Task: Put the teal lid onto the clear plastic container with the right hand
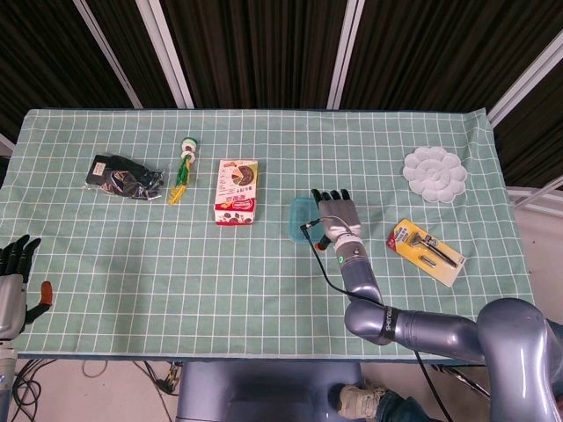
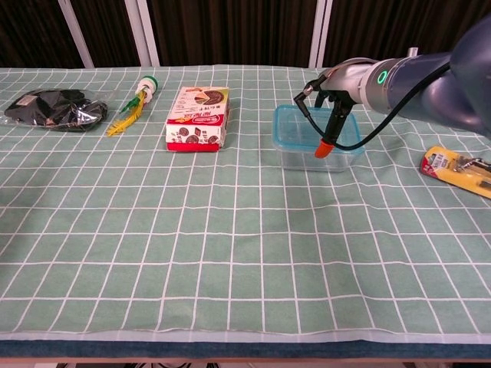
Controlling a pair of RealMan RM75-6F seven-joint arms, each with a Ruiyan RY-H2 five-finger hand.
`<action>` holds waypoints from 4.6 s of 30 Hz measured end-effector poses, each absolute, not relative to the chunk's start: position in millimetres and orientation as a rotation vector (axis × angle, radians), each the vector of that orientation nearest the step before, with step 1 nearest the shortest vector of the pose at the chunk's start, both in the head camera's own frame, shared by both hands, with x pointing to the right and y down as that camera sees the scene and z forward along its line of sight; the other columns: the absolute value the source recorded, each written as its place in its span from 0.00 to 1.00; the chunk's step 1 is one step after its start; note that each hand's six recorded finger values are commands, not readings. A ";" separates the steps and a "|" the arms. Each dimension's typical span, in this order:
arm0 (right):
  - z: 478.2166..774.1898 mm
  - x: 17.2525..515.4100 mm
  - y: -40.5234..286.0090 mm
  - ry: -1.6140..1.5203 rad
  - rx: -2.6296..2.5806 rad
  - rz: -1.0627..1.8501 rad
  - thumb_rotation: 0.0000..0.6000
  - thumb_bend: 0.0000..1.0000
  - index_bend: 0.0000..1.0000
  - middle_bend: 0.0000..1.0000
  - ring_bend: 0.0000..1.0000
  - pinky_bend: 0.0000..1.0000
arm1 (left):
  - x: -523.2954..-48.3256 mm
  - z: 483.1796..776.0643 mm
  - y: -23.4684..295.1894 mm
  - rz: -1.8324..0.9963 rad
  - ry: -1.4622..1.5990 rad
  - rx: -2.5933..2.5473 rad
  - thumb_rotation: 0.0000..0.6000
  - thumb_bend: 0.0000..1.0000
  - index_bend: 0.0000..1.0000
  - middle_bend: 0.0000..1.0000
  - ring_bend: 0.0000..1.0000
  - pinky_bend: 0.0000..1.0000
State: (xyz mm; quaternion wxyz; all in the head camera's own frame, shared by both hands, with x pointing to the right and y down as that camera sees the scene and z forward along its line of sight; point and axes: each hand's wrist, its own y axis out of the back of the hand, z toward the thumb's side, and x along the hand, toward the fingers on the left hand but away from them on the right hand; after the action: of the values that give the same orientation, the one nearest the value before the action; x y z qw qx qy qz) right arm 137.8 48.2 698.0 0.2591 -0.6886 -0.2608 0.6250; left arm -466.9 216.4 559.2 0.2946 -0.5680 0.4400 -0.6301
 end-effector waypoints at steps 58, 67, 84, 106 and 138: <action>643.8 164.8 15.1 -0.898 -1.875 1.484 1.00 0.35 0.41 0.04 0.00 0.00 | -471.0 562.9 214.0 -1.712 1.175 -1.504 1.00 0.54 0.08 0.00 0.00 0.00; 668.3 173.7 11.0 -0.916 -1.872 1.504 1.00 0.39 0.50 0.04 0.00 0.00 | -473.3 563.3 211.6 -1.724 1.187 -1.496 1.00 0.54 0.08 0.00 0.00 0.00; 696.8 178.1 12.2 -0.916 -1.874 1.553 1.00 0.48 0.54 0.04 0.00 0.00 | -474.7 563.4 210.1 -1.731 1.190 -1.493 1.00 0.54 0.08 0.00 0.00 0.00; 719.9 198.8 7.4 -0.948 -1.862 1.632 1.00 0.48 0.58 0.04 0.00 0.00 | -476.1 564.9 210.1 -1.746 1.188 -1.487 1.00 0.54 0.09 0.00 0.00 0.00; 745.3 188.7 32.4 -0.799 -1.900 1.667 1.00 0.48 0.58 0.04 0.00 0.00 | -477.0 564.9 209.4 -1.750 1.193 -1.488 1.00 0.54 0.09 0.00 0.00 0.00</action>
State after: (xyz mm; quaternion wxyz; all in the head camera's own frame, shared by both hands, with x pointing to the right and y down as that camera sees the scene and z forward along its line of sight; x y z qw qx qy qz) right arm 188.7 32.4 745.3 0.2430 -0.6953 -0.2924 0.6099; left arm -477.0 209.4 564.9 0.2729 -0.5531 0.4434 -0.6504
